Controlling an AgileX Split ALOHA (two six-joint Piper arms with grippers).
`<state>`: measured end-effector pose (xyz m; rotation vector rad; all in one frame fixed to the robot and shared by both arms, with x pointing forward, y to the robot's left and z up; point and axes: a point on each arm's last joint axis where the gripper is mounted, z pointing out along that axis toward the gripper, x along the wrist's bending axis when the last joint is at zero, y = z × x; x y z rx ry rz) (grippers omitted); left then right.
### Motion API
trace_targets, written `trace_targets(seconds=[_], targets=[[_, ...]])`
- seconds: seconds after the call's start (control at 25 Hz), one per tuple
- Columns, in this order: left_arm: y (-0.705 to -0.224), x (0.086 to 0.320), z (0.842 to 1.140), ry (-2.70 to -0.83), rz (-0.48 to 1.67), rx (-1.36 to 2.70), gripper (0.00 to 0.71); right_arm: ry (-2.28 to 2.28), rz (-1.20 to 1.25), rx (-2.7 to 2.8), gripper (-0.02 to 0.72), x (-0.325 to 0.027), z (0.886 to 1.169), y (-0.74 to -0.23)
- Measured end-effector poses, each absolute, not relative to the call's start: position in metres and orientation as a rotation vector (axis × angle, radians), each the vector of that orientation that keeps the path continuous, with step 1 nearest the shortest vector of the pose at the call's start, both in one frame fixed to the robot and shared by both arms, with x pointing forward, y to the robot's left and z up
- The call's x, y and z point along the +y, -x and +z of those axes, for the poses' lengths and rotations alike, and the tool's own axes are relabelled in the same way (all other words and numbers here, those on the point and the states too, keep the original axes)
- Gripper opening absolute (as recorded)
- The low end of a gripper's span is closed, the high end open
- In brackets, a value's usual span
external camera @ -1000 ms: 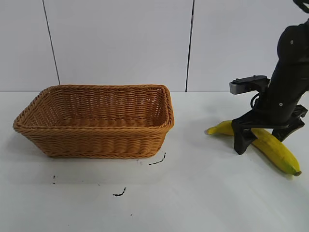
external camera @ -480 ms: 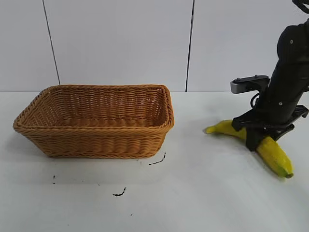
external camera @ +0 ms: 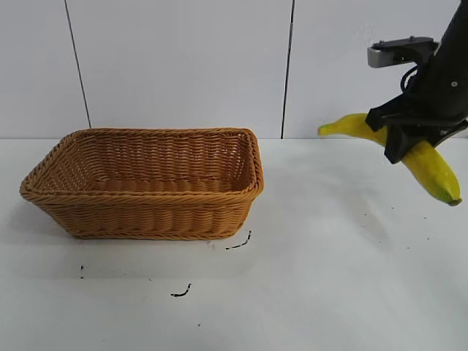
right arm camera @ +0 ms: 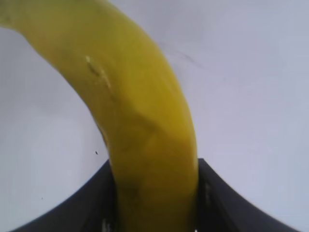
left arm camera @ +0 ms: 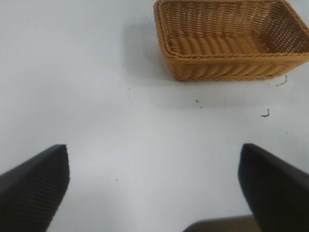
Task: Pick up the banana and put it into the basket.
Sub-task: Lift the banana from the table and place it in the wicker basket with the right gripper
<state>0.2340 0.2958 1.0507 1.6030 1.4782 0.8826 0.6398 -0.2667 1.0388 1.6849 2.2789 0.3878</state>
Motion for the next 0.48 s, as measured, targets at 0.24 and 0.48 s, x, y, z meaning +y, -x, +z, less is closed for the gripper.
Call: trace_targets(seconds=[0.24,0.48], targets=[[-0.234,0.296,1.051,-1.603,0.883,1.478,0.69,-1.53,0.46,2.375,0.297,-0.218,1.07,-0.665],[-0.234,0.296,1.051,-1.603,0.883,1.478,0.69,-1.267,0.573,2.487,0.297,-0.121,1.07,-0.682]])
